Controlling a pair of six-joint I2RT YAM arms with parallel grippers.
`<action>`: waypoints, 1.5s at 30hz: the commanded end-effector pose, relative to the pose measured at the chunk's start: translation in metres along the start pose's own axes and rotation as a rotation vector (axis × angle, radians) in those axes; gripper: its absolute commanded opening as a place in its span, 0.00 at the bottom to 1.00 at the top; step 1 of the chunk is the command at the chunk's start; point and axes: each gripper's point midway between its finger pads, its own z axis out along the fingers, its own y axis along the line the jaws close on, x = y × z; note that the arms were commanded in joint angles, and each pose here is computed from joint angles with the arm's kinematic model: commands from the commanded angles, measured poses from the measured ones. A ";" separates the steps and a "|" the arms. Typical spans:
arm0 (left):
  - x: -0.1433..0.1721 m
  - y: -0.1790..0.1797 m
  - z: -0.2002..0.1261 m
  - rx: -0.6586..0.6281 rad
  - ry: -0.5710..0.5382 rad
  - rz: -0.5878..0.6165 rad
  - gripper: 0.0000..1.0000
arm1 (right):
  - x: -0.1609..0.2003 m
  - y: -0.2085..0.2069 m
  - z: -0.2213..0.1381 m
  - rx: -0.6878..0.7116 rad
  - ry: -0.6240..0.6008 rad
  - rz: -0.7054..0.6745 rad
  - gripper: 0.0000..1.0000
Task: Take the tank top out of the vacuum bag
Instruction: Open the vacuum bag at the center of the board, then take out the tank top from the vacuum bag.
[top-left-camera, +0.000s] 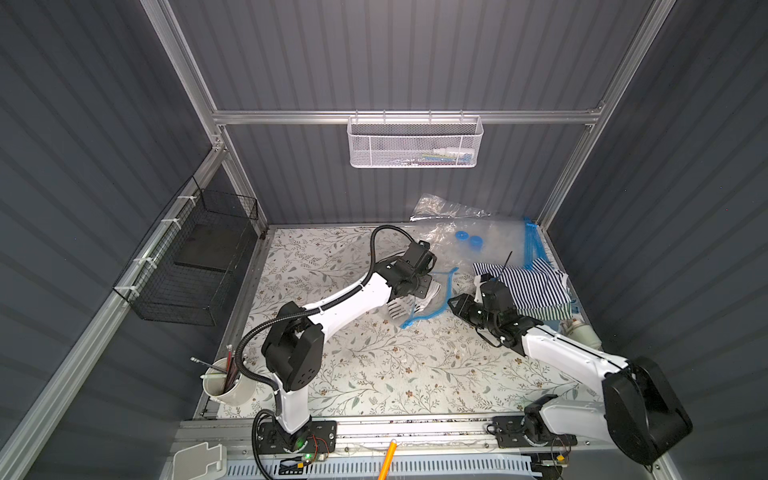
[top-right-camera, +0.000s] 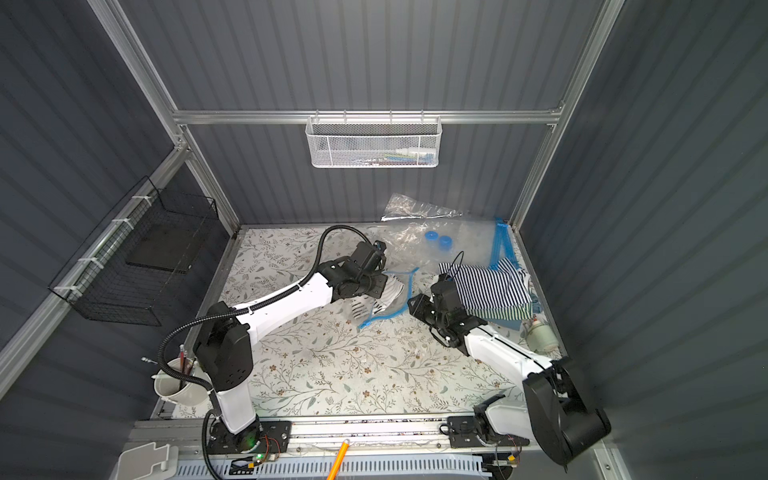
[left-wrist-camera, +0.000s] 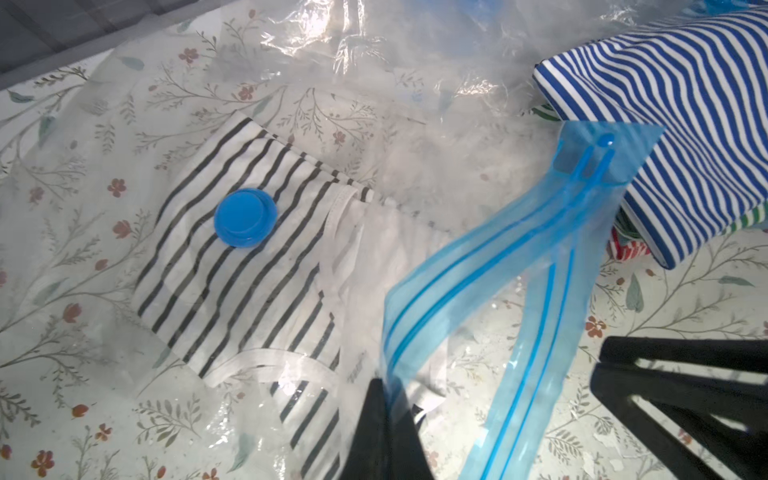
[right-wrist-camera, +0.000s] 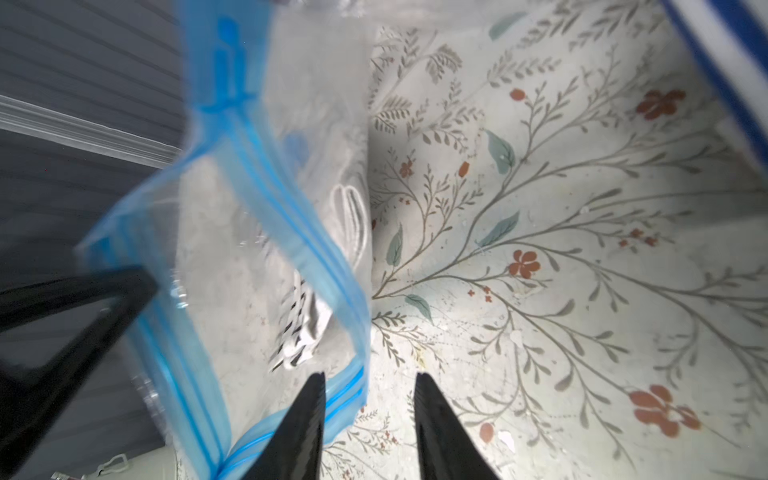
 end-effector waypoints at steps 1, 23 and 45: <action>0.006 -0.011 0.013 0.039 0.022 -0.031 0.00 | 0.007 -0.005 -0.014 0.004 0.007 0.030 0.41; 0.008 -0.026 0.020 0.052 0.024 -0.029 0.00 | 0.022 0.023 0.052 -0.174 0.110 0.168 0.36; -0.010 -0.039 -0.004 0.096 -0.006 -0.009 0.00 | 0.030 0.004 0.089 0.025 0.131 0.054 0.56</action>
